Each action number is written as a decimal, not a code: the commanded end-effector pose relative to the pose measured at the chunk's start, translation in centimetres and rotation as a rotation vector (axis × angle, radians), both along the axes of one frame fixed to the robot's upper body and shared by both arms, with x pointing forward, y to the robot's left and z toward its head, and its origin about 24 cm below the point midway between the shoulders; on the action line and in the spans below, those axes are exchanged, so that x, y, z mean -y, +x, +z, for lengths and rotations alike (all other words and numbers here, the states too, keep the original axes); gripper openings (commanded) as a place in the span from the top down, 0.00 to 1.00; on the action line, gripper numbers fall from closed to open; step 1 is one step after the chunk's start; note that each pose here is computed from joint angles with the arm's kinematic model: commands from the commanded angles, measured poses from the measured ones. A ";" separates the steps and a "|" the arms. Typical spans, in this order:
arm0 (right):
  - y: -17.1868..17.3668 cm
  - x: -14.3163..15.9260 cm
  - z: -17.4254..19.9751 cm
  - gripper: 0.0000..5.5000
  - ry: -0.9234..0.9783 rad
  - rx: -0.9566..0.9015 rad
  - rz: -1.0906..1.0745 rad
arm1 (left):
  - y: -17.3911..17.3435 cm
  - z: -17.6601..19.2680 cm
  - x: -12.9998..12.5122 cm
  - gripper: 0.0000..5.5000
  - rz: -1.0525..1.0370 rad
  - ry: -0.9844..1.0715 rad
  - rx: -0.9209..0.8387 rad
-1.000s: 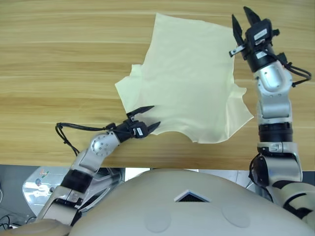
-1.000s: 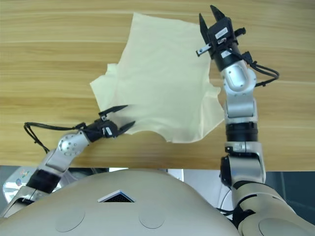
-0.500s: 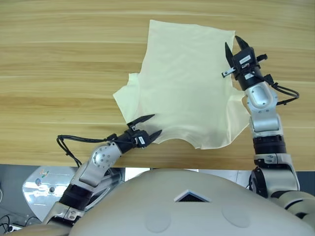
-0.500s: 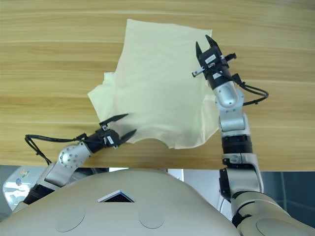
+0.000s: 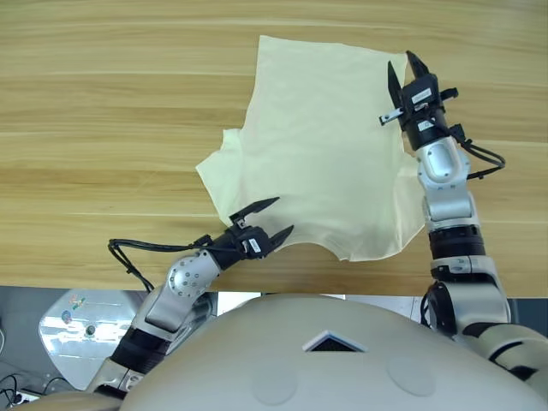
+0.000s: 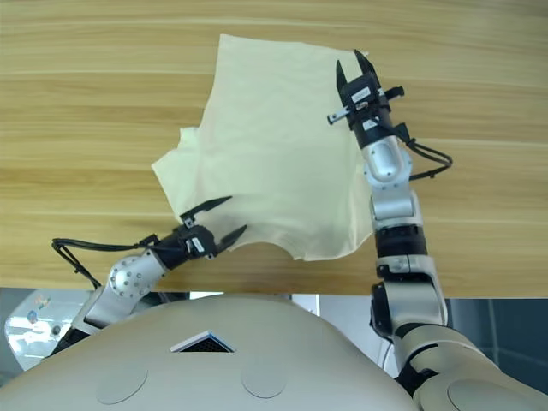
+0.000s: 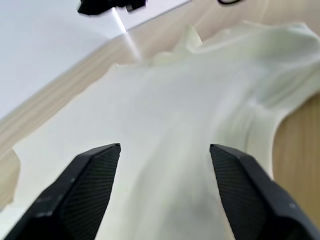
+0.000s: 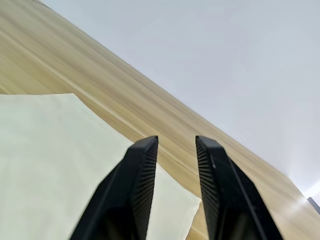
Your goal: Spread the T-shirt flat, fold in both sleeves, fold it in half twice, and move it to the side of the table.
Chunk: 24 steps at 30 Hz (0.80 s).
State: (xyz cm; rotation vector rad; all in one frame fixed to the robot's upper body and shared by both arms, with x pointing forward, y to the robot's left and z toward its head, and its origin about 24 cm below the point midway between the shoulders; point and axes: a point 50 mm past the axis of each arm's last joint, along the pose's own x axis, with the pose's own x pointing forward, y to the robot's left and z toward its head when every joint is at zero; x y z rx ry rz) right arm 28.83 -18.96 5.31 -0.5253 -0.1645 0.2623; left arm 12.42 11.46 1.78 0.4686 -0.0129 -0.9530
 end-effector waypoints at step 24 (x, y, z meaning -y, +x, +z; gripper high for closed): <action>-5.5 8.7 2.3 0.75 -0.165 0.143 -0.270 | 3.7 -2.5 -12.8 0.40 -0.018 0.954 0.308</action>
